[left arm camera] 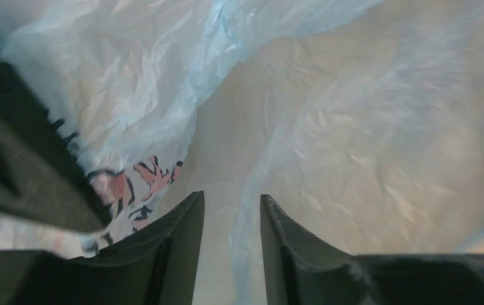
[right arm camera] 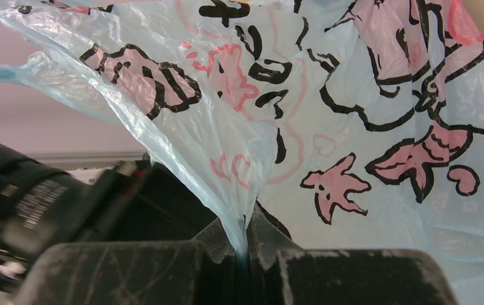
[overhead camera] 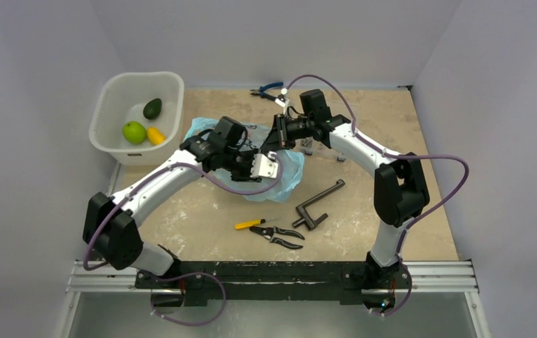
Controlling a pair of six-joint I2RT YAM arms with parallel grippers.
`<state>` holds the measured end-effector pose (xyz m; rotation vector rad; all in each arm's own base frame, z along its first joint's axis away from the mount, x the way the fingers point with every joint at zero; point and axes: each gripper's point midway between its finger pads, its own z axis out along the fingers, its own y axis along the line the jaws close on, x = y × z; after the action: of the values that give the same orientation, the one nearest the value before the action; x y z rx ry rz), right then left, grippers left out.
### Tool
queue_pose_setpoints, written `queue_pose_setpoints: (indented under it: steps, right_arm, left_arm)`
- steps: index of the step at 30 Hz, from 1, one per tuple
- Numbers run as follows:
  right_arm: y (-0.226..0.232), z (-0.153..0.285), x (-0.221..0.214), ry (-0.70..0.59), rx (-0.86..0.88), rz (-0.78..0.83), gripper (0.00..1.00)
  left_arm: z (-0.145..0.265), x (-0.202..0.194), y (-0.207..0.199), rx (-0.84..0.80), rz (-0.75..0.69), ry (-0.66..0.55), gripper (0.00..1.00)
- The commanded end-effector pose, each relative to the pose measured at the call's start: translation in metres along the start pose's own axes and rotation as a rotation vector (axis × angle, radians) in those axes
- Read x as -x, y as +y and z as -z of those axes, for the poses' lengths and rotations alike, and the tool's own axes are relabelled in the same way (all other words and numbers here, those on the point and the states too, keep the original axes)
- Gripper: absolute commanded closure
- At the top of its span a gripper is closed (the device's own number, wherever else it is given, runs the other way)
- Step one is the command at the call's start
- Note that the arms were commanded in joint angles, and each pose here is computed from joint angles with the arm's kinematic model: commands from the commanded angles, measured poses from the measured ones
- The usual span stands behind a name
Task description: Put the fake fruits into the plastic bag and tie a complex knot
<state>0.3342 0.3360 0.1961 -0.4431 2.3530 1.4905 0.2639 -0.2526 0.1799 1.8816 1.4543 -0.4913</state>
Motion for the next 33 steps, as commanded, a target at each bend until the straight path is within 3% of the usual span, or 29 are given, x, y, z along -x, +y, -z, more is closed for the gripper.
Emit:
queue_pose_setpoints:
  steps: [1, 3, 5, 10, 16, 19, 21, 24, 28, 33]
  right_arm:
    - [0.027, 0.008, 0.005, -0.010, 0.084, 0.033, 1.00]
    - [0.027, 0.009, 0.003, -0.008, 0.091, 0.032, 1.00]
    - [0.026, 0.011, 0.003, -0.009, 0.093, 0.029, 1.00]
    - [0.020, 0.022, 0.008, -0.032, 0.091, 0.007, 1.00]
    - [-0.001, 0.063, 0.042, -0.189, -0.062, 0.004, 1.00]
    - [-0.021, 0.087, 0.058, -0.264, -0.145, -0.018, 1.00]
    - [-0.041, 0.091, 0.056, -0.240, -0.233, 0.018, 1.00]
    - [-0.061, 0.079, 0.031, -0.161, -0.298, 0.022, 1.00]
    - [-0.057, 0.059, 0.011, -0.108, -0.331, 0.127, 1.00]
    - [-0.062, 0.058, 0.001, -0.090, -0.357, 0.186, 1.00]
  left_arm:
    - [-0.033, -0.014, 0.042, 0.147, -0.127, 0.099, 0.73]
    - [-0.045, -0.033, 0.047, 0.171, -0.144, 0.150, 0.87]
    - [-0.056, -0.054, 0.035, 0.116, -0.178, 0.196, 0.95]
    - [-0.066, -0.097, -0.025, -0.146, -0.228, 0.271, 0.98]
    - [-0.005, -0.088, -0.125, -0.627, -0.144, 0.168, 1.00]
    - [0.032, -0.087, -0.162, -0.785, -0.097, 0.146, 1.00]
    - [0.045, -0.091, -0.175, -0.830, -0.072, 0.134, 1.00]
    - [0.039, -0.097, -0.167, -0.796, -0.043, 0.128, 1.00]
    - [0.016, -0.065, -0.105, -0.596, 0.085, 0.058, 0.96]
    - [0.016, -0.025, -0.057, -0.427, 0.119, -0.029, 0.82]
